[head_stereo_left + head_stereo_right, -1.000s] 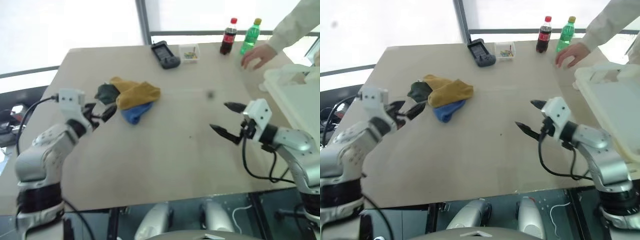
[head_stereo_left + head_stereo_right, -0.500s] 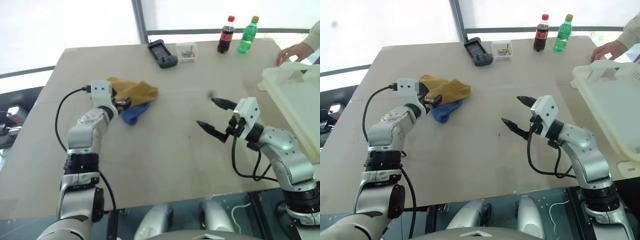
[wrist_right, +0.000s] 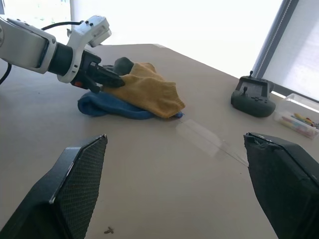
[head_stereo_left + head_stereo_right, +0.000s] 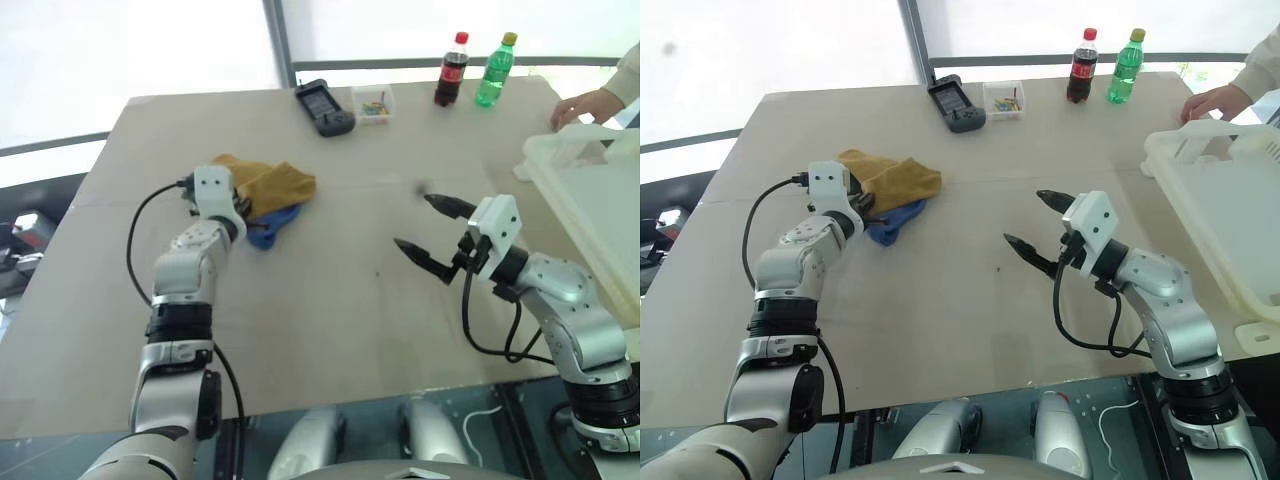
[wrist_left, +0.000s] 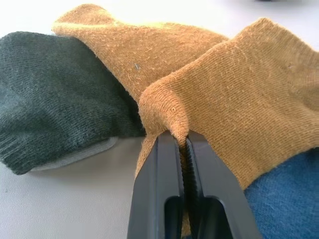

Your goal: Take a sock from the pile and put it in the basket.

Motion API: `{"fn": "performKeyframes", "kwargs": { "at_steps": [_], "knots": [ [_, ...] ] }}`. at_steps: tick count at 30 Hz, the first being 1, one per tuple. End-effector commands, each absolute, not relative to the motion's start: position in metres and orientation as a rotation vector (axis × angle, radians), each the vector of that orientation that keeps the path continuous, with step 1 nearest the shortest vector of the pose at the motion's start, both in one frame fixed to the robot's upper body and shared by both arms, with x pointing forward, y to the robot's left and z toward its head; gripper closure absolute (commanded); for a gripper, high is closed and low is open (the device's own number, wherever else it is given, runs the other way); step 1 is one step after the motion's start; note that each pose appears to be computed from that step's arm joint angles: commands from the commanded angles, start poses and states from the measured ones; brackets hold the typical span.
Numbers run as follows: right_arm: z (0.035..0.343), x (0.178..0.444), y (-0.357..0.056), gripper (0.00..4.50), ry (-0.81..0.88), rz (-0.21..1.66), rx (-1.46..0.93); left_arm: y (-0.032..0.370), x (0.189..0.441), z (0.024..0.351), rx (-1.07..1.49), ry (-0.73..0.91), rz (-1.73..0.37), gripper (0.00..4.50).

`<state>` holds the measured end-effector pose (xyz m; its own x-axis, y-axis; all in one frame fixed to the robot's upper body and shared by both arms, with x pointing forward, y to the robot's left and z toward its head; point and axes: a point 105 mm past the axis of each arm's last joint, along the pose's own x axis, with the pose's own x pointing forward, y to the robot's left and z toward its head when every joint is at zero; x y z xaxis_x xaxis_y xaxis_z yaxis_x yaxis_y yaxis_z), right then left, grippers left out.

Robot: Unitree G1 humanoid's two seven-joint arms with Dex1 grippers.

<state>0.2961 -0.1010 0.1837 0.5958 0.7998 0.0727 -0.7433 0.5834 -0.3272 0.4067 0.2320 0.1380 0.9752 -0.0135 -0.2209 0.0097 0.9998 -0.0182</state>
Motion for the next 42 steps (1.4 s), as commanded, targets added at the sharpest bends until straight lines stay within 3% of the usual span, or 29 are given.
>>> {"fn": "performKeyframes", "kwargs": {
  "at_steps": [1, 11, 22, 25, 27, 37, 42],
  "knots": [
    [0.195, 0.294, -0.101, 0.00, -0.273, 0.910, -0.294, 0.231, 0.393, 0.163, -0.067, 0.174, -0.021, 4.46],
    [0.193, 0.297, -0.100, 0.00, -0.268, 0.940, -0.288, 0.215, 0.352, 0.154, -0.176, 0.340, -0.112, 4.46],
    [0.190, 0.296, -0.101, 0.00, -0.255, 0.947, -0.280, 0.162, 0.284, 0.119, -0.142, 0.624, -0.572, 4.46],
    [0.189, 0.295, -0.102, 0.00, -0.249, 0.940, -0.279, 0.160, 0.277, 0.114, -0.118, 0.658, -0.613, 4.46],
    [0.189, 0.294, -0.102, 0.00, -0.246, 0.934, -0.277, 0.163, 0.279, 0.113, -0.102, 0.658, -0.599, 4.46],
    [0.189, 0.290, -0.104, 0.00, -0.239, 0.913, -0.272, 0.223, 0.339, 0.100, -0.038, 0.555, -0.172, 4.46],
    [0.188, 0.290, -0.104, 0.00, -0.240, 0.910, -0.274, 0.243, 0.370, 0.113, -0.043, 0.400, -0.006, 4.46]
  ]
}}
